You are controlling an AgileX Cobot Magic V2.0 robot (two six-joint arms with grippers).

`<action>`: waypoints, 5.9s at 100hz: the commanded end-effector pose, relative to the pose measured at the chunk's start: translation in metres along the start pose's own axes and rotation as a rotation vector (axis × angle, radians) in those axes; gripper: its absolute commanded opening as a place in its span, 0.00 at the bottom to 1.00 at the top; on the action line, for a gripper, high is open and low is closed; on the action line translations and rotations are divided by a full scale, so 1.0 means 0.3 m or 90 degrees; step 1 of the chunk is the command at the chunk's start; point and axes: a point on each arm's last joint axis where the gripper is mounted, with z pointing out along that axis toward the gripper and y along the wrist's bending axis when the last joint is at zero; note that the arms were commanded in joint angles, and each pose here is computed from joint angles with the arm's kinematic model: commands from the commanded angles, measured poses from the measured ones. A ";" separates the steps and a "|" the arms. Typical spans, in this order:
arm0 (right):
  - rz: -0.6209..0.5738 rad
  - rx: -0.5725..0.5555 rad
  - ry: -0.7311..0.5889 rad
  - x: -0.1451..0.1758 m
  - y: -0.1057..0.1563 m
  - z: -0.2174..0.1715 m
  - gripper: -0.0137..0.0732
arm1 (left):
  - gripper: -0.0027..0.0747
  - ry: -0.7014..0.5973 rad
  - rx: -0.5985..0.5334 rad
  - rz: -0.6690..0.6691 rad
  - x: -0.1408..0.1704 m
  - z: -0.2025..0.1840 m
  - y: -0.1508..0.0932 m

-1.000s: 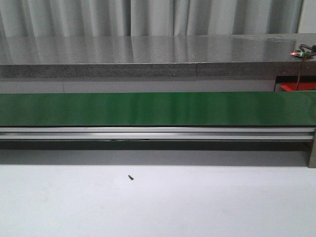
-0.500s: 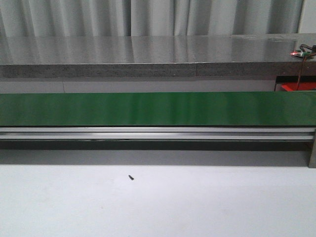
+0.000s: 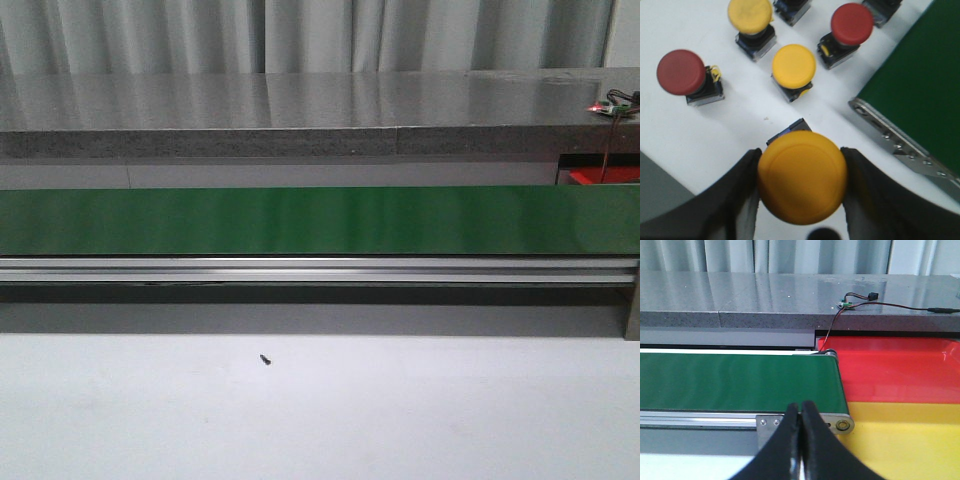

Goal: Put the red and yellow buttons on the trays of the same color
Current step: 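Carry the yellow button onto the green conveyor and open the left gripper, then grasp a second yellow button from the table with the left gripper, then set the second yellow button on the conveyor and release it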

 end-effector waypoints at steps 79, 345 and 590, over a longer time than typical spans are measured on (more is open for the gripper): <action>-0.007 -0.002 -0.072 -0.047 0.002 -0.009 0.08 | 0.40 0.037 0.091 0.179 -0.205 0.174 -0.441; -0.007 -0.002 -0.072 -0.047 0.002 -0.009 0.08 | 0.70 0.058 -0.034 -0.041 -0.180 0.361 0.014; -0.007 -0.002 -0.072 -0.047 0.002 -0.009 0.08 | 0.82 -0.009 0.160 0.206 -0.210 -0.013 -0.398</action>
